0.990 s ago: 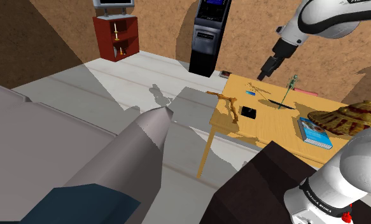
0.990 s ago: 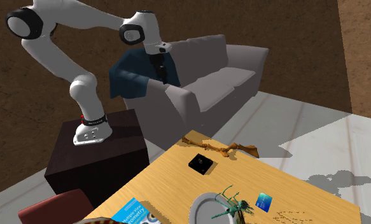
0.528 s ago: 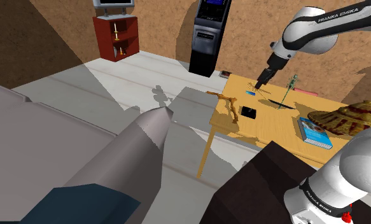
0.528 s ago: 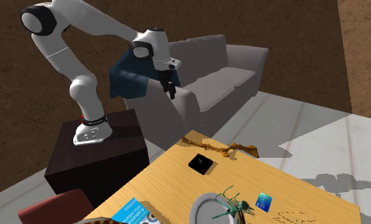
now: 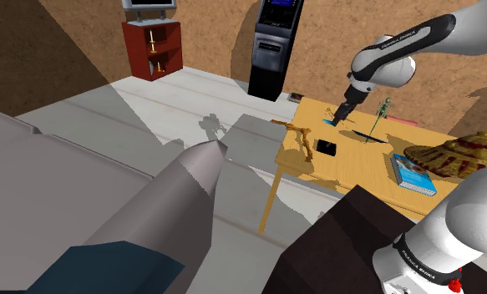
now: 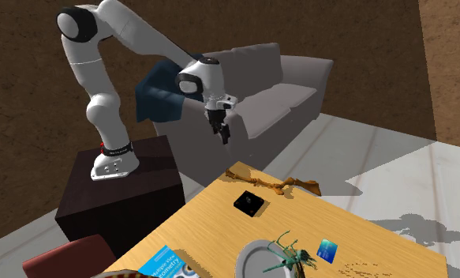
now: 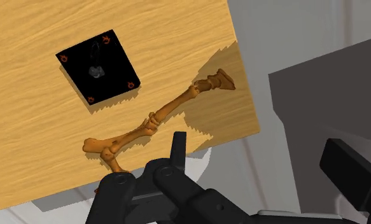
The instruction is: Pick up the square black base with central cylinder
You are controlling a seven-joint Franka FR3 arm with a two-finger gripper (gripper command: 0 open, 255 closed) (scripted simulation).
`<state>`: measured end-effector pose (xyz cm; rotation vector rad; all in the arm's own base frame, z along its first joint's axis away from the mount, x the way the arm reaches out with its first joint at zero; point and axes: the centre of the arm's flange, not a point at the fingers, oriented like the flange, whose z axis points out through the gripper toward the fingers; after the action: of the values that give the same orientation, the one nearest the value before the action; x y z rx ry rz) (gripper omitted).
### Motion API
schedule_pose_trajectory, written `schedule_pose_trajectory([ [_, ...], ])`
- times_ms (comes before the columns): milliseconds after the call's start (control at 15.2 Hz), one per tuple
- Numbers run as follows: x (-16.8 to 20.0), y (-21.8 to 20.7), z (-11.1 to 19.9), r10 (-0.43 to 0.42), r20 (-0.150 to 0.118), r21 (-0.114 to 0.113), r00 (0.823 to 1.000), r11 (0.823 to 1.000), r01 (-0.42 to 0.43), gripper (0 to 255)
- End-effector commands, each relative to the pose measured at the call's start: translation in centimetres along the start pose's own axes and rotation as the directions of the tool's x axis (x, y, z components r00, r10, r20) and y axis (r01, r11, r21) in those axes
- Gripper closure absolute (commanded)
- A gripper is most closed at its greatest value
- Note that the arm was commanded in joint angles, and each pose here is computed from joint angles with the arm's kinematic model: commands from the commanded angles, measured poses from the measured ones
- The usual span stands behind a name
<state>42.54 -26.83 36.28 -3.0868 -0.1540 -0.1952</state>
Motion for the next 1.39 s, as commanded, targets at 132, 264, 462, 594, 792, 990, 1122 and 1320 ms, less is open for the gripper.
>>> schedule_pose_trajectory([
  [132,0.8,4.0,3.6,-0.005,0.015,-0.005,1.0,1.0,0.005,0],
  [264,1.0,5.9,5.4,-0.007,0.022,-0.007,1.0,1.0,0.007,0],
  [462,1.4,8.7,8.2,-0.009,0.033,-0.009,0.999,1.0,0.01,0],
  [594,1.7,10.6,10.0,-0.011,0.04,-0.01,0.999,1.0,0.012,0],
  [792,2.0,13.4,12.8,-0.014,0.051,-0.013,0.999,1.0,0.014,0],
  [990,2.3,16.2,15.5,-0.016,0.062,-0.015,0.998,1.0,0.017,0],
  [1122,2.5,18.1,17.3,-0.018,0.069,-0.017,0.997,1.0,0.019,0],
  [1320,2.5,18.9,19.1,-0.019,0.072,-0.017,0.997,1.0,0.02,0],
])
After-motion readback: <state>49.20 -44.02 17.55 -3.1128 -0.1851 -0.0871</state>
